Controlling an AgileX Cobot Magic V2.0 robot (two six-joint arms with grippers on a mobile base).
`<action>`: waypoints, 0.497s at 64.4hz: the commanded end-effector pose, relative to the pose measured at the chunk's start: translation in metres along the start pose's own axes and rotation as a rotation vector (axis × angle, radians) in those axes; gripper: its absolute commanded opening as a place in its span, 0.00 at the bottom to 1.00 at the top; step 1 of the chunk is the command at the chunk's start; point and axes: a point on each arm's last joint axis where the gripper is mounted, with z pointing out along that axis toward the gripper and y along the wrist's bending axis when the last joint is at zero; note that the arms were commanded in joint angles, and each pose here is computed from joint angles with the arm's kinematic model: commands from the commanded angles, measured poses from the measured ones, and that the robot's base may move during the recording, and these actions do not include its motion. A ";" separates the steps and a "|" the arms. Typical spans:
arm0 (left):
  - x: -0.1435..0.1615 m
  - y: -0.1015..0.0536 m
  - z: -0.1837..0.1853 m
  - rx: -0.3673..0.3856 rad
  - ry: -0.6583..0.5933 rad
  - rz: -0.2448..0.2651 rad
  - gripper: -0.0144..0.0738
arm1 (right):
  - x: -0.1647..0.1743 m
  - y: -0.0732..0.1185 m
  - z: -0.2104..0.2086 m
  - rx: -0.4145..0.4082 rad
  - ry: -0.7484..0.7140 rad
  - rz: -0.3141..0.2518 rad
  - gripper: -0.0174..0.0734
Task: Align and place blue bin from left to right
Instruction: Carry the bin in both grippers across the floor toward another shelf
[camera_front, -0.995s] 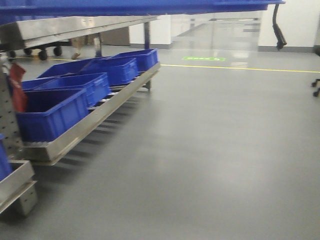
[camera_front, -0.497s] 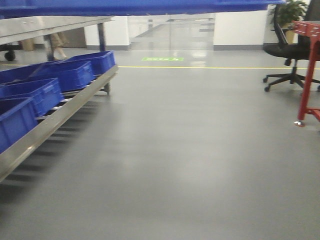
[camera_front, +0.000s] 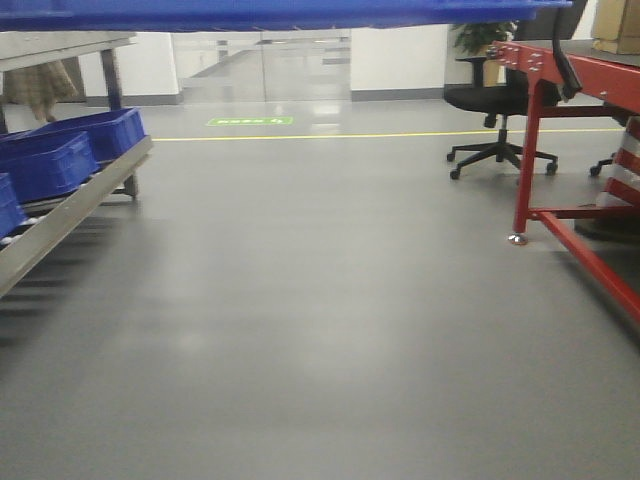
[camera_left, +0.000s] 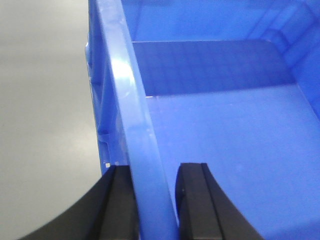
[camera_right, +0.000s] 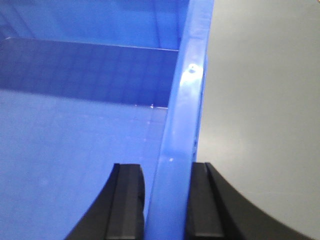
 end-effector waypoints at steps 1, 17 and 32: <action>-0.008 -0.019 -0.017 0.125 -0.100 -0.002 0.04 | -0.012 0.016 -0.020 -0.117 -0.145 -0.005 0.02; -0.008 -0.019 -0.017 0.125 -0.100 -0.002 0.04 | -0.012 0.016 -0.020 -0.117 -0.145 -0.005 0.02; -0.008 -0.019 -0.017 0.125 -0.100 -0.002 0.04 | -0.012 0.016 -0.020 -0.117 -0.145 -0.005 0.02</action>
